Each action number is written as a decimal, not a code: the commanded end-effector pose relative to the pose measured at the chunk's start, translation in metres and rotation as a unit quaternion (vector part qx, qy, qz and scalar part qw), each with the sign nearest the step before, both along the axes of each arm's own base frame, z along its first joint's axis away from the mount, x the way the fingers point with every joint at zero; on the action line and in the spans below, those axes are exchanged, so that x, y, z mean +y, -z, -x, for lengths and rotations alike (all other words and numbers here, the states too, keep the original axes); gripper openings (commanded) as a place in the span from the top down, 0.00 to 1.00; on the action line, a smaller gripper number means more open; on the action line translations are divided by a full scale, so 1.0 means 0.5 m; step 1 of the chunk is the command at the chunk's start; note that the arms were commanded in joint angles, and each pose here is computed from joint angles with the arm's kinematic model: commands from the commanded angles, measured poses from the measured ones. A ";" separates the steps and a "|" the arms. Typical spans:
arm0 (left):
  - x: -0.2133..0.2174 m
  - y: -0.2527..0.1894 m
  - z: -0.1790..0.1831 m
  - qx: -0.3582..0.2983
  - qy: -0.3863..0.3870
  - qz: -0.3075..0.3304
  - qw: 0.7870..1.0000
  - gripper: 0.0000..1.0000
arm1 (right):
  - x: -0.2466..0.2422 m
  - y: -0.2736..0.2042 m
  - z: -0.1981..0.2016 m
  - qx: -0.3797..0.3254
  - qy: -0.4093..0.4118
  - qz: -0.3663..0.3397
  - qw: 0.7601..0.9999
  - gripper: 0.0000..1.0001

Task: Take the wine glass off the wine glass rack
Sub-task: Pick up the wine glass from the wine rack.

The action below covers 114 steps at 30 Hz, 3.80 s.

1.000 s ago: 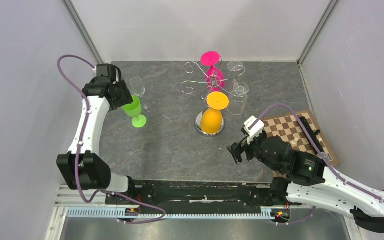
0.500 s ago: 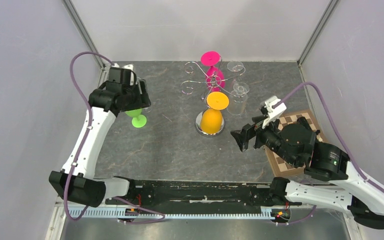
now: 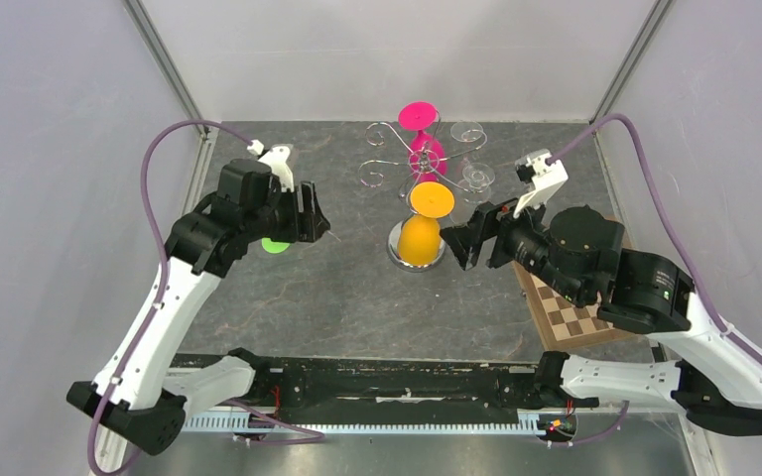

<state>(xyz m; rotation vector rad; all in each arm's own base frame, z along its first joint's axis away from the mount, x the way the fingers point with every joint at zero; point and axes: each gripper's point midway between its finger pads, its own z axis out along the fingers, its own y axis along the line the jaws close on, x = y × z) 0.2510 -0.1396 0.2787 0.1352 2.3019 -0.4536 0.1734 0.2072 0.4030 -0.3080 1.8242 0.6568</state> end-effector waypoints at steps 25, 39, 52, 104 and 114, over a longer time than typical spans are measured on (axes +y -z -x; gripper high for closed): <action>-0.104 0.079 0.128 -0.022 0.182 0.132 0.974 0.28 | 0.013 0.035 -0.124 0.112 0.108 -0.198 0.968 0.43; -0.102 0.115 0.133 -0.014 0.189 0.124 0.974 0.28 | 0.010 0.066 -0.155 0.120 0.132 -0.247 0.953 0.50; -0.092 0.128 0.130 -0.012 0.183 0.107 0.977 0.28 | 0.011 0.084 -0.176 0.124 0.133 -0.266 0.947 0.67; -0.078 0.164 0.119 -0.003 0.161 0.087 0.983 0.28 | 0.069 0.043 -0.175 0.132 0.050 -0.350 0.926 1.00; -0.077 0.169 0.118 -0.001 0.160 0.085 0.984 0.28 | 0.060 0.019 -0.198 0.112 0.072 -0.366 0.921 1.00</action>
